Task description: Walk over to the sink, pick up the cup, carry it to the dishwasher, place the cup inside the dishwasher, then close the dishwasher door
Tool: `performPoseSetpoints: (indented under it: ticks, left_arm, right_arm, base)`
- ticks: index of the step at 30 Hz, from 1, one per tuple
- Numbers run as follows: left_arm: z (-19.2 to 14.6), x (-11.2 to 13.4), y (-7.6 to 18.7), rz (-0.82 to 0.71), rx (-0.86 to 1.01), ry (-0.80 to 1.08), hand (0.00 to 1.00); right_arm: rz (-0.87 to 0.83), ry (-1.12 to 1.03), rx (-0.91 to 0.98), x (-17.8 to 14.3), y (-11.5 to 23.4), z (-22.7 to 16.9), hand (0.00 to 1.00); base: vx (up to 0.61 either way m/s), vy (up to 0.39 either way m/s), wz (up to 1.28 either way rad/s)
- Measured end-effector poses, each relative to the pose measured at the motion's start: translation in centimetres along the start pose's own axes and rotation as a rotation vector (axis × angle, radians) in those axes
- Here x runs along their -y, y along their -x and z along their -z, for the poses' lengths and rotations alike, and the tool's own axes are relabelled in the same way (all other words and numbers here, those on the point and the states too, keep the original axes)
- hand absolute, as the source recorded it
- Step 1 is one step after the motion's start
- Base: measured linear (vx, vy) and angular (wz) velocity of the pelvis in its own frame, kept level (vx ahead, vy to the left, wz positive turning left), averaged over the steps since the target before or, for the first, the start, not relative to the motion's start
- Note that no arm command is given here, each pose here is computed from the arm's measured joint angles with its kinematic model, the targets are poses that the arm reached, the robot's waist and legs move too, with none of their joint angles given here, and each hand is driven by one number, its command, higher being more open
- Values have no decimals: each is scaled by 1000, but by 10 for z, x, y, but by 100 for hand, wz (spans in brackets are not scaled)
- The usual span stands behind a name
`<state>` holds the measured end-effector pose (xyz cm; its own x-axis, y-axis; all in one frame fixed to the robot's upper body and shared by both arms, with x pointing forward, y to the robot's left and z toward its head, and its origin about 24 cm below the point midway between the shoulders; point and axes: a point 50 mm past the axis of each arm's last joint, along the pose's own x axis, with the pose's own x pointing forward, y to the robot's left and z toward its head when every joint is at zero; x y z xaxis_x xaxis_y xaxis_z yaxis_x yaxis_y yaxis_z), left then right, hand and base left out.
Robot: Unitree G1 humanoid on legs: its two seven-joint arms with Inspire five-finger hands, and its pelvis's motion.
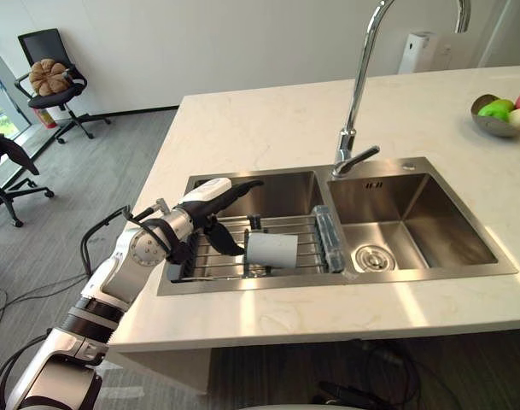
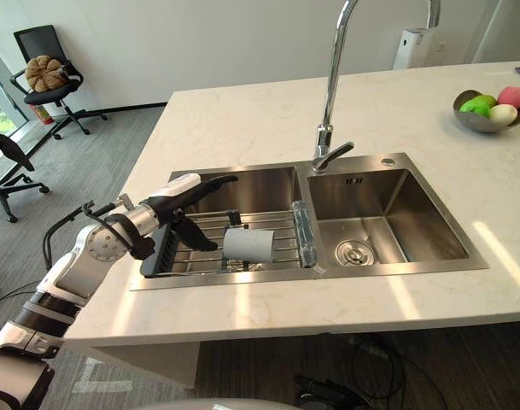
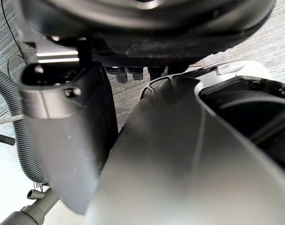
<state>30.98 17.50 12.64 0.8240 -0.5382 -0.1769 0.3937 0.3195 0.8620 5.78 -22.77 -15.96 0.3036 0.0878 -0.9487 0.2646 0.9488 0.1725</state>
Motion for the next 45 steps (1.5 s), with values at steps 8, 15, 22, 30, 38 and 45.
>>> performPoseSetpoints:
  ticks: [8, 15, 22, 30, 38, 45]
  left_arm:
    - [-11, 12, -6, 31, 35, -43, 100]
    - [-16, 36, -7, 12, 59, -58, 100]
    - [-20, 51, -6, 48, 76, -94, 100]
    - [-26, 58, -9, 17, 95, -70, 100]
    - [-29, 68, -15, -9, 71, -58, 100]
    - [-15, 77, -20, -2, -12, -12, 100]
  right_arm:
    - [4, -1, -2, 0, 0, 1, 100]
    - [-3, 3, 3, -2, -1, -3, 100]
    - [-4, 6, 1, -2, -2, -4, 100]
    - [-9, 24, -12, -4, -3, -8, 100]
    - [-11, 40, -23, -5, -4, -9, 100]
    - [-16, 80, -44, -8, -5, -14, 100]
  base:
    - [55, 31, -7]
    - [16, 10, -5]
    - [0, 5, -1]
    - [25, 8, 0]
    - [0, 0, 0]
    - [0, 0, 0]
